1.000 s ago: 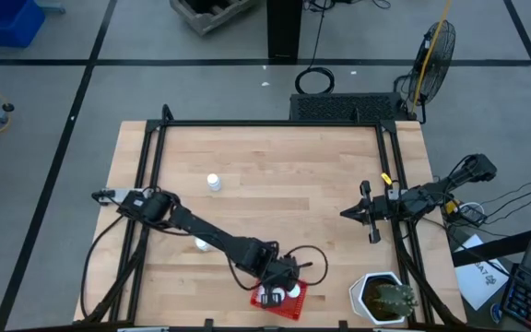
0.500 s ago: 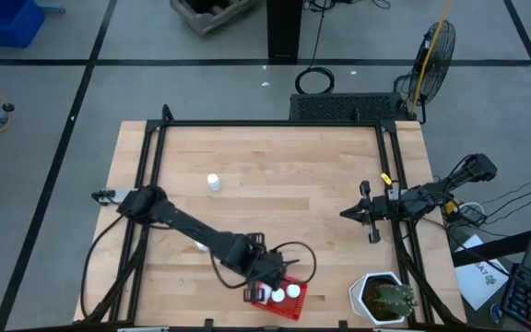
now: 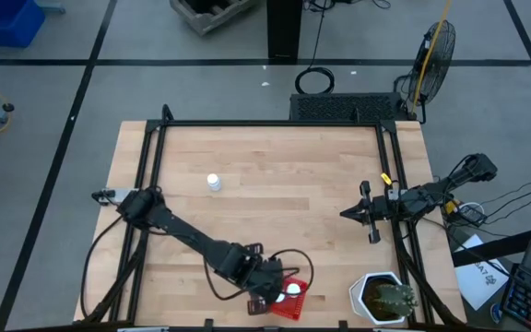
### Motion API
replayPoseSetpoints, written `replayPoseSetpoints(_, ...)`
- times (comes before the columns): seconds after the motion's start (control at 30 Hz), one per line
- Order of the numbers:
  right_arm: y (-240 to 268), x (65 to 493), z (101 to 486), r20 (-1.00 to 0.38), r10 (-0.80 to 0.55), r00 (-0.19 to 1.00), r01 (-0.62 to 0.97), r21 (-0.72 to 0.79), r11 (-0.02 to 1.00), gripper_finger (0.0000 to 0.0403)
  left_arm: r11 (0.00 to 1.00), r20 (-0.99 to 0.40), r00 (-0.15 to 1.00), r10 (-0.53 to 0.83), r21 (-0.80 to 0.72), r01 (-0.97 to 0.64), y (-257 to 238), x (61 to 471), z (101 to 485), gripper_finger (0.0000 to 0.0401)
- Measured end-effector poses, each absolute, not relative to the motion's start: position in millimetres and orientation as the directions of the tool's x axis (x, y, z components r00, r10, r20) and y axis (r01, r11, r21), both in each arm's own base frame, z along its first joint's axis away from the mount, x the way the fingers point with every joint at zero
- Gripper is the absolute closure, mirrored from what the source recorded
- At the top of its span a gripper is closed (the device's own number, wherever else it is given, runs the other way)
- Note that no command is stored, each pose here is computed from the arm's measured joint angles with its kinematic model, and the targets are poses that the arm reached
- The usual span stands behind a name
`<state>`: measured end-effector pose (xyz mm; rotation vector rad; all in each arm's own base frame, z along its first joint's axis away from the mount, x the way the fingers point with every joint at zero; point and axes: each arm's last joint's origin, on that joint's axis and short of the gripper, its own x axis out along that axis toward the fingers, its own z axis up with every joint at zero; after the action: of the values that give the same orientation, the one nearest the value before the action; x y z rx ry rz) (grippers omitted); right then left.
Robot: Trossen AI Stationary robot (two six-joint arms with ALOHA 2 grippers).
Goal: Pick and place pill bottles into a basket
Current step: Put the white pill bottle into the red basket
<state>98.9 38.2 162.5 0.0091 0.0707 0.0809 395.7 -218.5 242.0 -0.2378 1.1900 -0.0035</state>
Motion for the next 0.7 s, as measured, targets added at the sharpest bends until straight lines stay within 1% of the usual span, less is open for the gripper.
replayPoseSetpoints(0.13,38,99,162,-0.07,0.081,0.994,-0.08,0.012,0.997,0.0398,0.901,-0.907,0.392,-0.156,-0.293,-0.32,-218,400,242,0.0353)
replayPoseSetpoints(0.33,38,99,162,-0.07,0.081,0.994,-0.08,0.011,0.997,0.0399,0.794,-0.871,0.451,-0.195,-0.409,-0.449,-220,407,246,0.0352)
replayPoseSetpoints(0.5,38,99,162,-0.07,0.081,0.994,-0.08,0.012,0.997,0.0399,0.665,-0.855,0.473,-0.212,-0.481,-0.571,-222,408,247,0.0354)
replayPoseSetpoints(0.6,38,99,162,-0.07,0.081,0.994,-0.08,0.012,0.997,0.0399,0.584,-0.845,0.487,-0.22,-0.514,-0.628,-227,408,248,0.0363)
replayPoseSetpoints(0.7,38,99,162,-0.07,0.081,0.994,-0.08,0.012,0.997,0.0399,0.512,-0.85,0.476,-0.228,-0.52,-0.684,-228,406,247,0.0367)
